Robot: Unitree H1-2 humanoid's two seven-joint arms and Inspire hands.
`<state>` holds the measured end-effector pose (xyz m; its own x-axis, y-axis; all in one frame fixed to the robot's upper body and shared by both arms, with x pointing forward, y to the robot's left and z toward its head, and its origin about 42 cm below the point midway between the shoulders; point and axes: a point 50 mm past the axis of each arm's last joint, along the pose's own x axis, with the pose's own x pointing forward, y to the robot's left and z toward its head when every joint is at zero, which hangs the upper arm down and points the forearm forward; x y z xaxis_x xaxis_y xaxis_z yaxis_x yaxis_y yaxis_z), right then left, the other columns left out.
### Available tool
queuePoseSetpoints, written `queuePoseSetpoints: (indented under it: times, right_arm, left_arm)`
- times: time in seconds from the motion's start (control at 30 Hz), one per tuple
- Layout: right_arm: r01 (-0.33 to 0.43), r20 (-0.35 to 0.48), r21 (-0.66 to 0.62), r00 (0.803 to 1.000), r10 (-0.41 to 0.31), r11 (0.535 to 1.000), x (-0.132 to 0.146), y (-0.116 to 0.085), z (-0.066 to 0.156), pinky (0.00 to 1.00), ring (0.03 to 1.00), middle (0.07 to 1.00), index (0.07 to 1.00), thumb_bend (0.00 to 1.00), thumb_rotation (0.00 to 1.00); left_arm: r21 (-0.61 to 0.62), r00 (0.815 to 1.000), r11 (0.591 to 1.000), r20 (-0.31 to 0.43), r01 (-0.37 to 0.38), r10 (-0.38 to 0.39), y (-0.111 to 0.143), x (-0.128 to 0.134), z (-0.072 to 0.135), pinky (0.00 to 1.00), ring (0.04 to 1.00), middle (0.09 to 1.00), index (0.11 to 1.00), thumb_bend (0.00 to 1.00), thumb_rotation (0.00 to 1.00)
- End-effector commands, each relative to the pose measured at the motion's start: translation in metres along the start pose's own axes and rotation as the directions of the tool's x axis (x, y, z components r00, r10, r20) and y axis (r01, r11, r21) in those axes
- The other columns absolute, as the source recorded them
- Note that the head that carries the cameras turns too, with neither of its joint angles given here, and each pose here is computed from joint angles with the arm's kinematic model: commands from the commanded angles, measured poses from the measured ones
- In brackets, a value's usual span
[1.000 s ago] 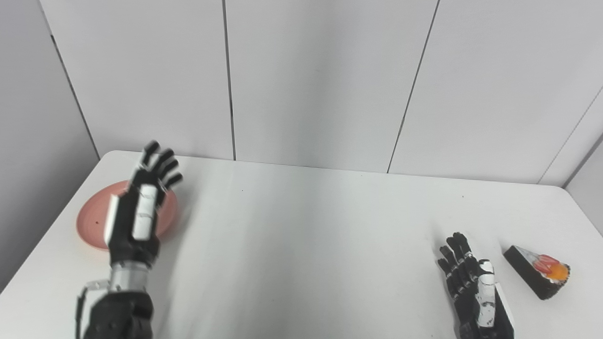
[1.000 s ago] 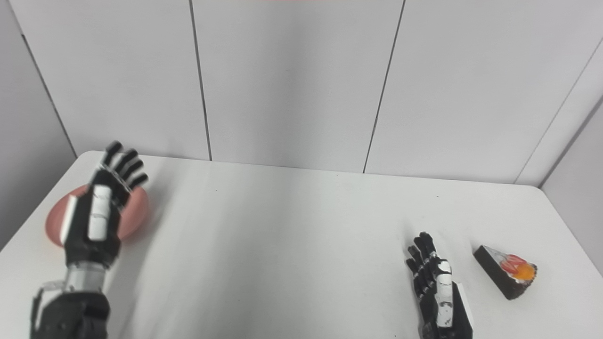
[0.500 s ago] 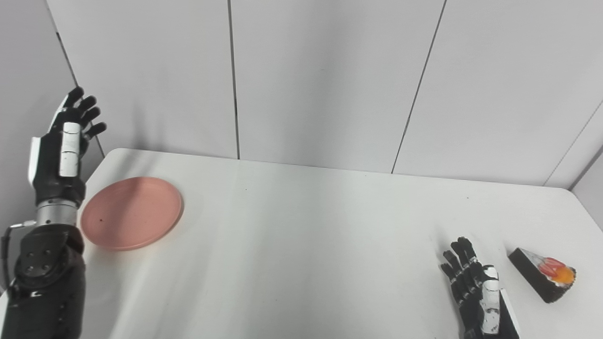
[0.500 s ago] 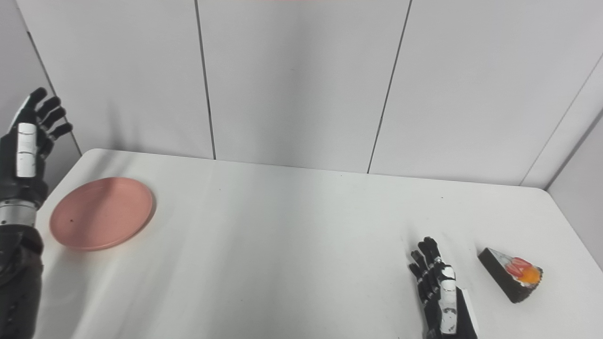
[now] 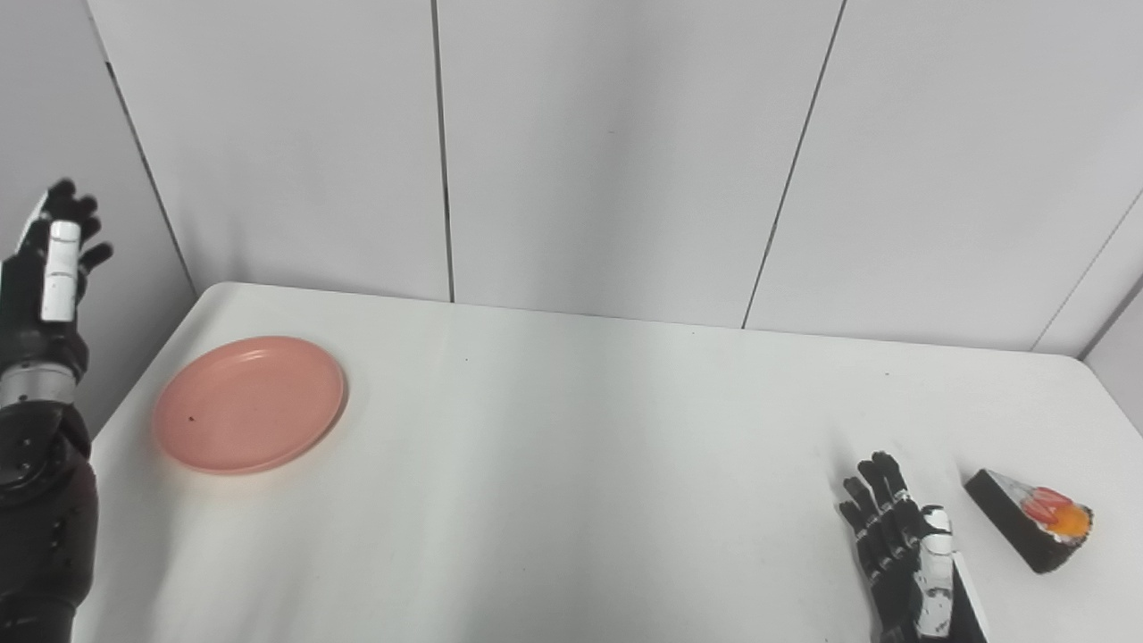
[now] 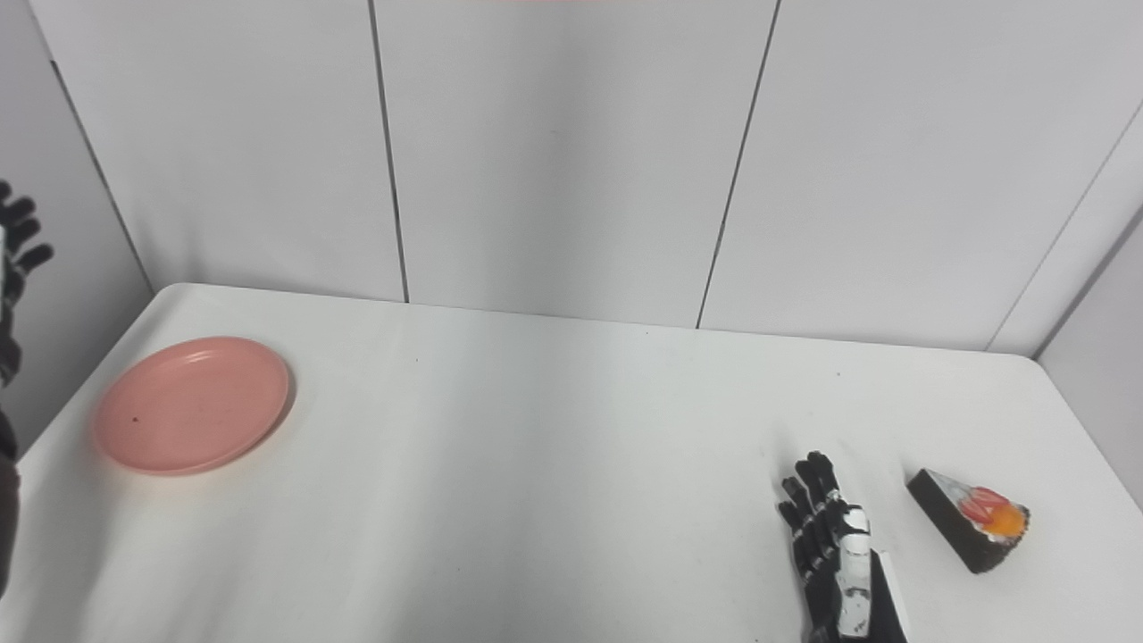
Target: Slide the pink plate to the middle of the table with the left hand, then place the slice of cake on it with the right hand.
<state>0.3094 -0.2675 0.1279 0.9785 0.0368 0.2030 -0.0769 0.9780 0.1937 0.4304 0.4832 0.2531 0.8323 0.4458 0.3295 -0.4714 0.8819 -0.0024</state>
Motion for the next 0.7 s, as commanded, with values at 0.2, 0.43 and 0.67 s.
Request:
queuePoseSetpoints:
  times: [0.2, 0.43, 0.67]
  right_arm:
    - [0.006, -0.02, 0.029, 1.0, -0.005, 1.0, -0.009, 0.002, 0.0, 0.97, 0.951, 0.959, 0.949, 0.74, 1.0]
    - [0.003, -0.028, 0.048, 1.0, -0.001, 0.999, -0.014, 0.003, 0.008, 1.0, 0.976, 0.978, 0.969, 0.76, 0.98]
    - [0.002, -0.019, 0.018, 1.0, -0.002, 1.0, -0.016, 0.005, 0.017, 0.98, 0.966, 0.974, 0.97, 0.74, 1.0]
  left_arm:
    - [-0.016, 0.998, 1.0, 0.058, -0.018, 0.019, 0.016, 0.027, 0.012, 0.79, 0.885, 0.899, 0.893, 0.87, 0.86]
    - [-0.047, 0.999, 0.998, -0.038, -0.033, 0.031, 0.011, 0.025, -0.005, 0.78, 0.869, 0.881, 0.889, 0.84, 0.86]
    - [-0.106, 0.991, 0.993, -0.124, -0.054, 0.04, 0.001, 0.02, -0.025, 0.76, 0.835, 0.859, 0.888, 0.84, 0.85]
